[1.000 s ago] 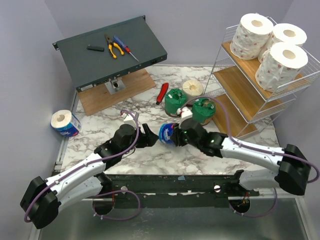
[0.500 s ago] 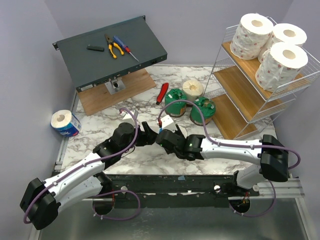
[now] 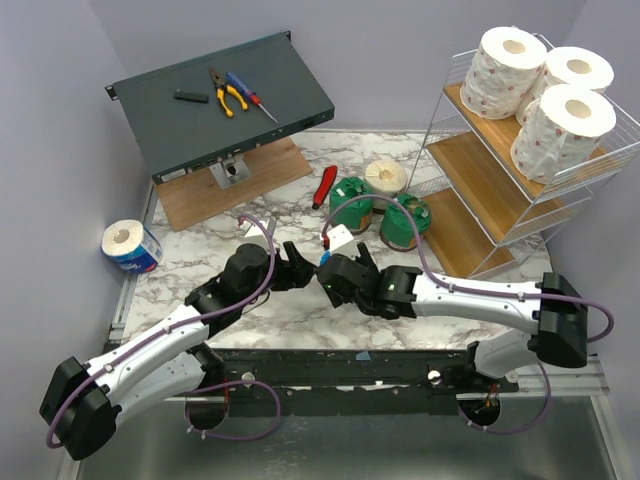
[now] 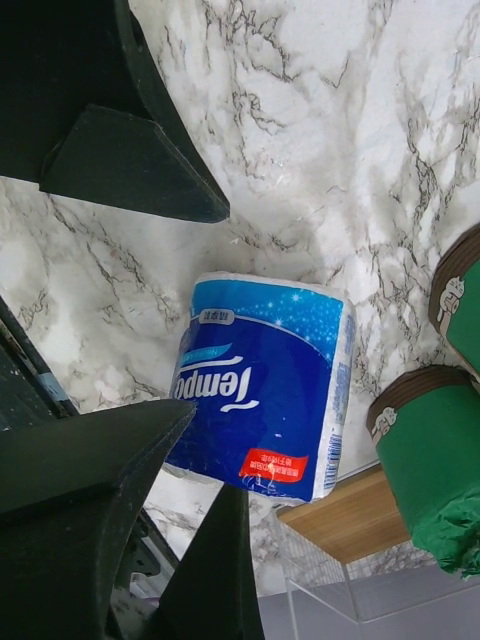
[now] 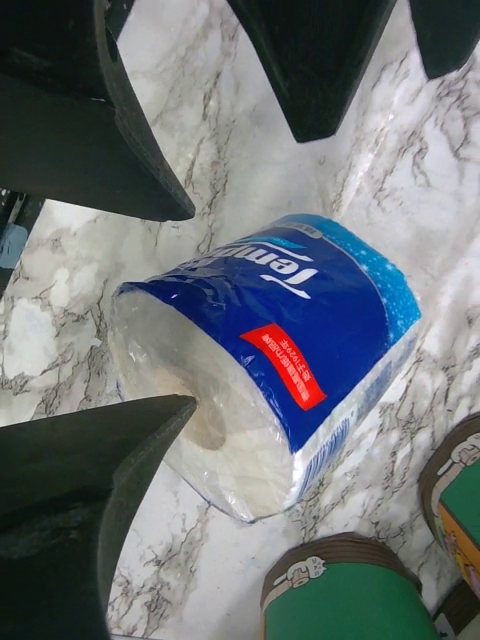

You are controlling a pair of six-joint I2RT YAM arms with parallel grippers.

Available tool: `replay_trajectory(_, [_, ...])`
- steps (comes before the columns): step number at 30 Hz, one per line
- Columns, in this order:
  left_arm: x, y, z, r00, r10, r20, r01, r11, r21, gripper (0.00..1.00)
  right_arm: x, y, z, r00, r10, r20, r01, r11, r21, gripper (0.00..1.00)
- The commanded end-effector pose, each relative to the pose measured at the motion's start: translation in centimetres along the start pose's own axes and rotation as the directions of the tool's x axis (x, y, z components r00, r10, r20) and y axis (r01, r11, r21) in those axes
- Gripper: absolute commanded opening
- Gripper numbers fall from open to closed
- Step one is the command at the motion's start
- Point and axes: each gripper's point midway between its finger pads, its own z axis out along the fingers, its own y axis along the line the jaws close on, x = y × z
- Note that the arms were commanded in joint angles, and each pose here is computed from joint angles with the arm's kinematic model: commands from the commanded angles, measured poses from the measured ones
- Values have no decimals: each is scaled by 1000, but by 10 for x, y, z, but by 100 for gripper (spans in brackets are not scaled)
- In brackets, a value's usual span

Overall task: Place and organize the paper towels onto the shelf
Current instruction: Adjust the paper towel at the center of the board, then pick up the paper towel from the center of the board.

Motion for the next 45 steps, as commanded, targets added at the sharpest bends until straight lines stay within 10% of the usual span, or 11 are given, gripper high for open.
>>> replay_trajectory(1, [-13, -5, -2, 999, 12, 33, -12, 1000, 1, 74, -38, 8, -26, 993, 83, 90, -74, 993, -92, 74])
replay_trajectory(23, [-27, -12, -2, 998, 68, 10, -67, 997, -36, 74, -3, -56, -44, 878, 398, 267, -388, 917, -90, 75])
replay_trajectory(45, [-44, 18, 42, 985, 20, -174, -70, 956, -284, 62, 85, -18, -17, 893, 437, 110, -389, 871, -302, 68])
